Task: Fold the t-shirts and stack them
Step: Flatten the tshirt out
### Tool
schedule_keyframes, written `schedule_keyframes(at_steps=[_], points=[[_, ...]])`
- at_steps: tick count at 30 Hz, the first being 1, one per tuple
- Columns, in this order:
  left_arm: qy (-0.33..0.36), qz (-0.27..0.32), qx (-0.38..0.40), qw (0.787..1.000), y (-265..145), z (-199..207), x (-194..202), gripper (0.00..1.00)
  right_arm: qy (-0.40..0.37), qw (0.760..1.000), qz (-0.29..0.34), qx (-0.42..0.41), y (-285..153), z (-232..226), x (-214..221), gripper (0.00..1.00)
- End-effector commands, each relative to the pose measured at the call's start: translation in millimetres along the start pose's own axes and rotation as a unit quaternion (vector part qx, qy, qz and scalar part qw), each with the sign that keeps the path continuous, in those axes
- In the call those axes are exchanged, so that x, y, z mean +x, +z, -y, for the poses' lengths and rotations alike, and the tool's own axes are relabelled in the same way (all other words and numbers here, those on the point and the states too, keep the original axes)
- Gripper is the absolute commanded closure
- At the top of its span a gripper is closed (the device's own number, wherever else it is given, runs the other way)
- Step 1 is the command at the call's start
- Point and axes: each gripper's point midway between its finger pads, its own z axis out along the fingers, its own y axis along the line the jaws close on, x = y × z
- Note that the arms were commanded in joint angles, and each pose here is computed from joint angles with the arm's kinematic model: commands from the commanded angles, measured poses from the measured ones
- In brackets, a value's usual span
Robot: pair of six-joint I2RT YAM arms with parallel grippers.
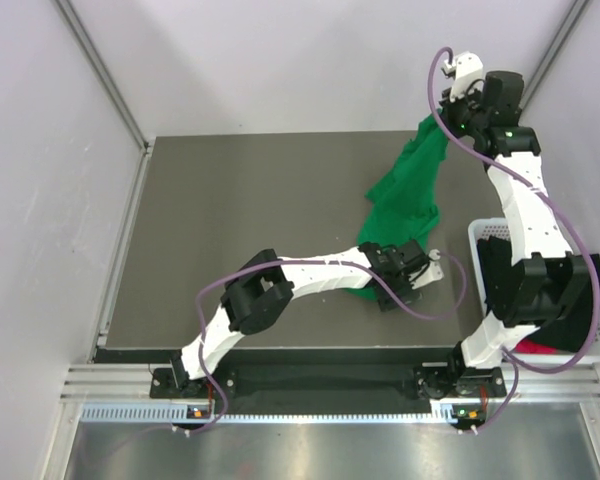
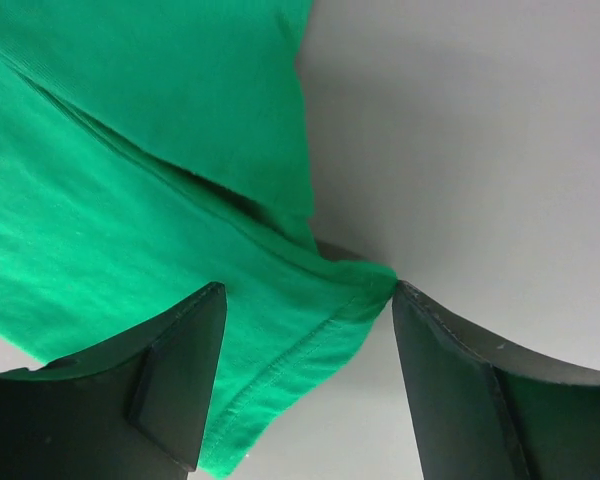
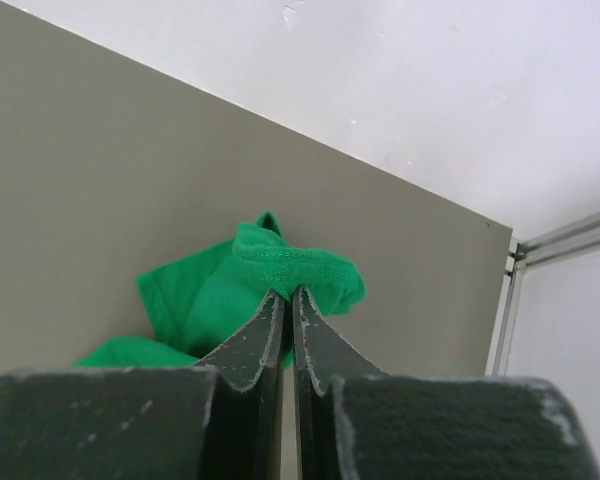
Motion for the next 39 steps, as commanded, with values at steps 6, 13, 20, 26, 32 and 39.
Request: schedule_keyframes(at_steps=[6,13,20,26,32,39], points=[[0.008,-0.002,-0.027,1.000,1,1,-12,0.54,-0.009,0.999,0.051,0.015,-26,11,-27,1.00],[0.013,0.016,-0.064,0.998,-31,-13,-13,1.00,-0.009,0.998,0.052,0.014,-28,10,-28,1.00],[0.039,0.097,-0.217,0.970,-164,-91,-9,1.00,-0.010,0.997,0.069,0.027,-57,11,-46,1.00],[-0.024,0.119,-0.248,0.961,-263,-180,60,1.00,-0.007,0.997,0.080,0.000,-93,-10,-48,1.00],[0.011,0.116,-0.259,0.959,-320,-180,111,1.00,-0.013,0.995,0.077,-0.068,-116,-47,-26,1.00],[-0.001,0.077,-0.186,0.980,-300,-140,167,1.00,-0.015,0.987,0.039,-0.154,-124,-102,19,1.00]])
